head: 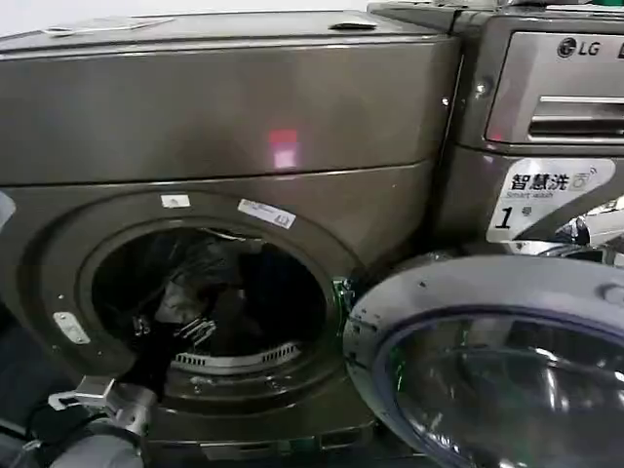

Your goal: Grasp the clothes from the dryer.

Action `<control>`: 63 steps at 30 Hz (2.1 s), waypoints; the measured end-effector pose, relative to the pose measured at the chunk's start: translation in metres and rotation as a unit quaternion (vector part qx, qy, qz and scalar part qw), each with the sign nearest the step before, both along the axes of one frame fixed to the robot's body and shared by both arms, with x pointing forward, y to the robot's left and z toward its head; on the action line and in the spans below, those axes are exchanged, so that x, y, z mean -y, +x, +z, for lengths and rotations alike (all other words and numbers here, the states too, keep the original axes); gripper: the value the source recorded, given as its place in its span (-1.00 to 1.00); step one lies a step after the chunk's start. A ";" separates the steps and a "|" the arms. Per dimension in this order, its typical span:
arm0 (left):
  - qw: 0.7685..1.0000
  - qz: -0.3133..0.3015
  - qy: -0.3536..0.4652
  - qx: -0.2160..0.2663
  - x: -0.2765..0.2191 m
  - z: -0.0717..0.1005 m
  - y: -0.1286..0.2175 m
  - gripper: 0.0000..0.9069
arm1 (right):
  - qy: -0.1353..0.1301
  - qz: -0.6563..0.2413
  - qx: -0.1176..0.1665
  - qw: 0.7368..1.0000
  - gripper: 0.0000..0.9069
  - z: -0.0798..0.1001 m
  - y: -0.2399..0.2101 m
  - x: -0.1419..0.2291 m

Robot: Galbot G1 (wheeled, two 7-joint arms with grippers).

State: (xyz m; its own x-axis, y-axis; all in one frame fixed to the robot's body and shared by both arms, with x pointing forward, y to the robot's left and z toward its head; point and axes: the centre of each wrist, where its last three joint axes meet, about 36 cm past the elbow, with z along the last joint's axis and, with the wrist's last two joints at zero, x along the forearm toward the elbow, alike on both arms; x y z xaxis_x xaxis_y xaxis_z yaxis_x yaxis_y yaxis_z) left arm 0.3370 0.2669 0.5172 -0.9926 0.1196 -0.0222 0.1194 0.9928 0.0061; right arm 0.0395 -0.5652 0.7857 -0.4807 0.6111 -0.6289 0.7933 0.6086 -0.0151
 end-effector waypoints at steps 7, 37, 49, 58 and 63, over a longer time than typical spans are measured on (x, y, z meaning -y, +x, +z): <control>1.000 -0.001 0.000 0.001 0.000 0.001 0.000 1.00 | -0.001 0.000 -0.002 1.000 1.00 0.000 0.000 -0.002; 1.000 0.010 -0.024 0.013 0.014 -0.034 0.134 1.00 | -0.049 -0.041 -0.013 0.998 1.00 0.018 -0.016 -0.016; 0.999 0.028 0.009 0.019 0.015 -0.047 0.248 1.00 | -0.057 -0.034 -0.007 0.998 1.00 0.019 -0.018 -0.016; 0.996 0.005 0.090 -0.026 0.001 -0.045 0.316 1.00 | -0.057 -0.030 -0.003 0.998 1.00 0.021 -0.023 -0.013; 0.984 -0.049 0.154 -0.071 -0.009 -0.043 0.344 1.00 | -0.055 -0.031 -0.001 0.998 1.00 0.019 -0.026 -0.012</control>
